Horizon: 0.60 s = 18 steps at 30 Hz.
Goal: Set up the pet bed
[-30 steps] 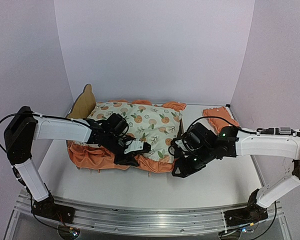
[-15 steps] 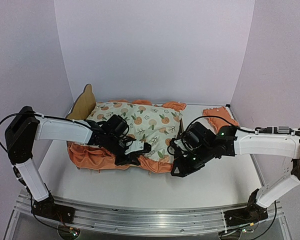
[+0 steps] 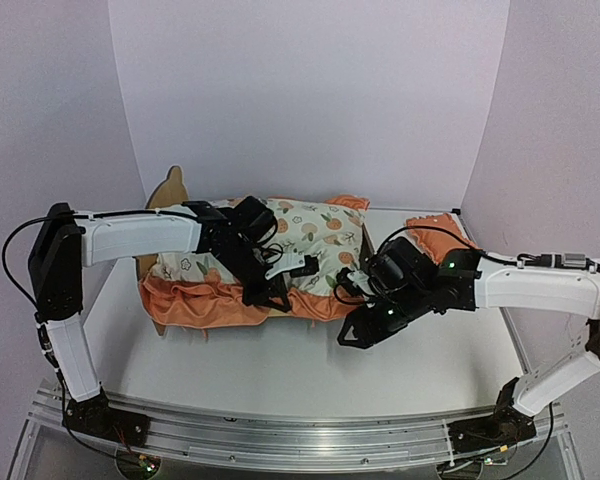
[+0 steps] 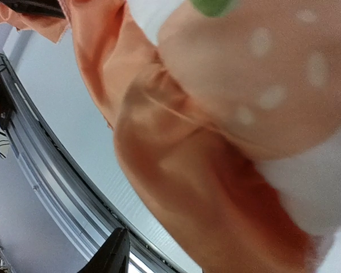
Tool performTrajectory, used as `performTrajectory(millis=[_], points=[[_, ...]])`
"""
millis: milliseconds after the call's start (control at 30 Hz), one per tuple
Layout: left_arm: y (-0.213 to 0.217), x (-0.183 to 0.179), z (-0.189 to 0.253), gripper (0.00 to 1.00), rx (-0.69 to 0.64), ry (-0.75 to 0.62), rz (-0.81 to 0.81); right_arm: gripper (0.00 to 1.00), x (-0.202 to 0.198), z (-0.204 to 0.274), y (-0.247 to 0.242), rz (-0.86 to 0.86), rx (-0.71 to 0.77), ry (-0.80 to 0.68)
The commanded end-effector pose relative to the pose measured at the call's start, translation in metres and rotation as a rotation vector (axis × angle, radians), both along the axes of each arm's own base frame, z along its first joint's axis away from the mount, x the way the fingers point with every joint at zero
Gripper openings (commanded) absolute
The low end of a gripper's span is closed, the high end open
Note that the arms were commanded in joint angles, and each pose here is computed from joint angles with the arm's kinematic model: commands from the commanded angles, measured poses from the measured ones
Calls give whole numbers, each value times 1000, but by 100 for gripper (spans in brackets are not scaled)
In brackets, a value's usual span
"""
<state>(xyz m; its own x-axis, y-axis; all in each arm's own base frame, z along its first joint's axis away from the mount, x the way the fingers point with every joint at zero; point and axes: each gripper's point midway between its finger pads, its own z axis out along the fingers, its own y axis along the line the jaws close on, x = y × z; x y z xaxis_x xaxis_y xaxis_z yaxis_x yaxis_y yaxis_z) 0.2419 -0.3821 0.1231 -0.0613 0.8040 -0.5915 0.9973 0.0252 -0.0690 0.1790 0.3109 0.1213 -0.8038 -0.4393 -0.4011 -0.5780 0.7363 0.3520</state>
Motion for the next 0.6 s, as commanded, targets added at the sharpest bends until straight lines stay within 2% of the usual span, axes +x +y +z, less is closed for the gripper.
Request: performTrajectory(millis=[0,133,267,433,567], points=[[-6,1,66,0,-64,45,81,44,6,39,19,41,181,-122],[-13,6,92,0,-105,31,86,44,21,38,17,-29,228,-244],[-20,10,113,0,-138,36,94,44,43,31,25,-168,353,-347],[-26,13,125,0,-163,20,89,48,53,18,40,-198,358,-475],[-28,12,131,0,-178,23,84,48,75,21,34,-289,365,-595]])
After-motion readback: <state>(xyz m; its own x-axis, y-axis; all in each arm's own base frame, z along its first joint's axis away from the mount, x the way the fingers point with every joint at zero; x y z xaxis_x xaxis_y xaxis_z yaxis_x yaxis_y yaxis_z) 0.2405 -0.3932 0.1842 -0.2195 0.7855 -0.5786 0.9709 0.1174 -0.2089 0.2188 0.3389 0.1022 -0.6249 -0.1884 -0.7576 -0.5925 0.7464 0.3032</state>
